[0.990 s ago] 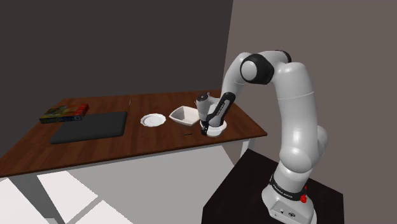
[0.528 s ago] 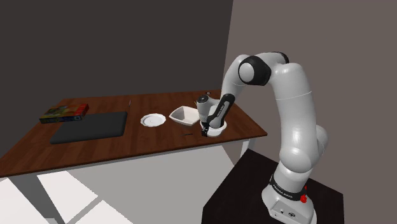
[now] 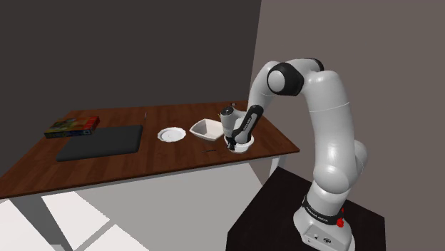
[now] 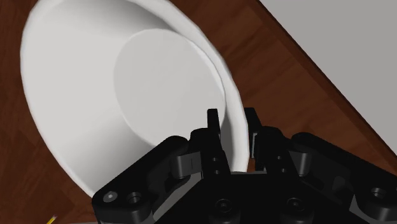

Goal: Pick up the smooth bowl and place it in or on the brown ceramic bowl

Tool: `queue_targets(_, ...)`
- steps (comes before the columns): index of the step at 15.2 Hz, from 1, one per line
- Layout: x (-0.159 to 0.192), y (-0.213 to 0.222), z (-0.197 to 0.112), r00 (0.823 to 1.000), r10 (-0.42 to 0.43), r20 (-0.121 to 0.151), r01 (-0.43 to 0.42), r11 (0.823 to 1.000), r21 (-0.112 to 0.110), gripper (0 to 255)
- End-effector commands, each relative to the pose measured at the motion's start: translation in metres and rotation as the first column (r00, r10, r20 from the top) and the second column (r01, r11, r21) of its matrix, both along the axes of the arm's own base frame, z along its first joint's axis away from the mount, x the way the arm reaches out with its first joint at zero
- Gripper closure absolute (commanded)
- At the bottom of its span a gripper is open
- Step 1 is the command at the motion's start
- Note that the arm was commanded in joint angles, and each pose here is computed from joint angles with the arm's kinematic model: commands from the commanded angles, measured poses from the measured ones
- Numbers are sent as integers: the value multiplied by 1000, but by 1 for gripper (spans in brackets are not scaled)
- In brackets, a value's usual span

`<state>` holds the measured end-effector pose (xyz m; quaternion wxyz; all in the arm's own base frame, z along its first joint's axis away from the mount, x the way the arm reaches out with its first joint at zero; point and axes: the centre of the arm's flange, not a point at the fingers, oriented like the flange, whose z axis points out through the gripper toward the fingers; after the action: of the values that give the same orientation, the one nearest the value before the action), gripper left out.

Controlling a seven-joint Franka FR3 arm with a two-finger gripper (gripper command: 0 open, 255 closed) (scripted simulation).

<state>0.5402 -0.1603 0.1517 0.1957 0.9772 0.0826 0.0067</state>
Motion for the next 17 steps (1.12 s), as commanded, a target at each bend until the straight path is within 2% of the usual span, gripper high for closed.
queue_targets(1, 0, 0, 0, 1000, 0, 0, 0, 1000, 0, 255)
queue_targets(5, 0, 0, 0, 1000, 0, 0, 0, 1000, 0, 255)
queue_targets(17, 0, 0, 63, 1000, 0, 0, 0, 1000, 0, 255)
